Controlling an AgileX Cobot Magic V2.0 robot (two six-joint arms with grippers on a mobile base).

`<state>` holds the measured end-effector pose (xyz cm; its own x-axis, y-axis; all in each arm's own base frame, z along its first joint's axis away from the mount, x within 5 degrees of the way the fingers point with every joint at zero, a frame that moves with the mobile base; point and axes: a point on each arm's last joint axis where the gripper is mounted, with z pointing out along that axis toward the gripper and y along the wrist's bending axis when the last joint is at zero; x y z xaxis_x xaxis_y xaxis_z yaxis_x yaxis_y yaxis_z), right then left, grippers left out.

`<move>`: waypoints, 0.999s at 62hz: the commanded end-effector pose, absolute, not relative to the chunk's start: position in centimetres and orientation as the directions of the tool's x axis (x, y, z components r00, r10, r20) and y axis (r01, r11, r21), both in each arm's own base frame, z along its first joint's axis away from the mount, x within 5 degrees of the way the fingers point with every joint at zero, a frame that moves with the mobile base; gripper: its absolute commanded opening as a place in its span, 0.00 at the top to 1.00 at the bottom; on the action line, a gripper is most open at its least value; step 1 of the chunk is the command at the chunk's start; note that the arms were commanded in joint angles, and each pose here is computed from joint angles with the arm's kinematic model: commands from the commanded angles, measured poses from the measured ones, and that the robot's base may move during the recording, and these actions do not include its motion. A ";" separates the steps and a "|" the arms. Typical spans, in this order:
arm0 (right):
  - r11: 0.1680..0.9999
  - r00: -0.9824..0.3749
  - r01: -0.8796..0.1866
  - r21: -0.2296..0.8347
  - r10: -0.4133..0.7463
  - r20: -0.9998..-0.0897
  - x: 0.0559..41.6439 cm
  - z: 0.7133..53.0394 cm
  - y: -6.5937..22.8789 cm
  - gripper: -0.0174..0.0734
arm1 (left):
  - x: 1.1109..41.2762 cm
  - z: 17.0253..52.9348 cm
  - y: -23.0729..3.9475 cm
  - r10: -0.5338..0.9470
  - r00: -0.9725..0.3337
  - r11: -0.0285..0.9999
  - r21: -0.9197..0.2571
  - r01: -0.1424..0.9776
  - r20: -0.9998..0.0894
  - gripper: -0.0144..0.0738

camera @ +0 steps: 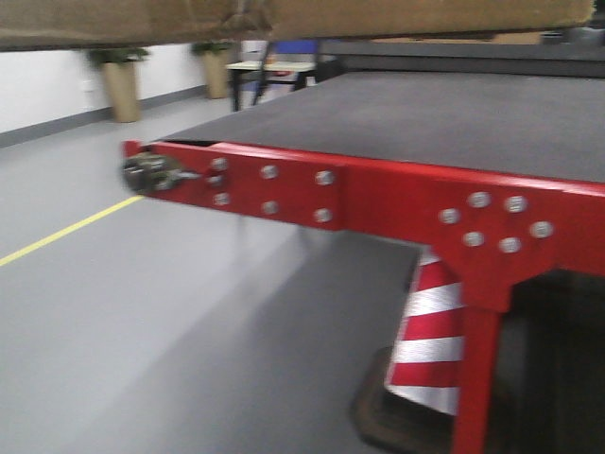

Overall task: Grab carton from right shelf to conveyor
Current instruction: 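Carry the held carton over the grey conveyor belt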

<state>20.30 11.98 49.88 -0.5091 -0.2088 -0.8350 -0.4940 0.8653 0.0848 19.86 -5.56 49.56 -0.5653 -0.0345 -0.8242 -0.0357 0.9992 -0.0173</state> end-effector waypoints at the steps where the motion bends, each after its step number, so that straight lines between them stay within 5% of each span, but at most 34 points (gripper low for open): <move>1: 0.868 -0.453 -0.496 0.033 -0.226 -0.862 19.7 50.8 11.2 0.88 | 19.7 50.5 -3.8 0.030 -0.503 0.984 0.113 -0.136 -0.864 0.85; 31: 0.868 -0.453 -0.496 0.033 -0.226 -0.862 19.7 50.8 11.2 0.88 | 19.8 51.3 -2.5 0.106 -0.454 0.943 0.235 -0.237 -0.885 0.85; 62: 0.868 -0.453 -0.496 0.033 -0.226 -0.862 19.7 50.8 11.2 0.88 | 19.8 51.3 -2.5 0.108 -0.453 0.941 0.238 -0.240 -0.885 0.85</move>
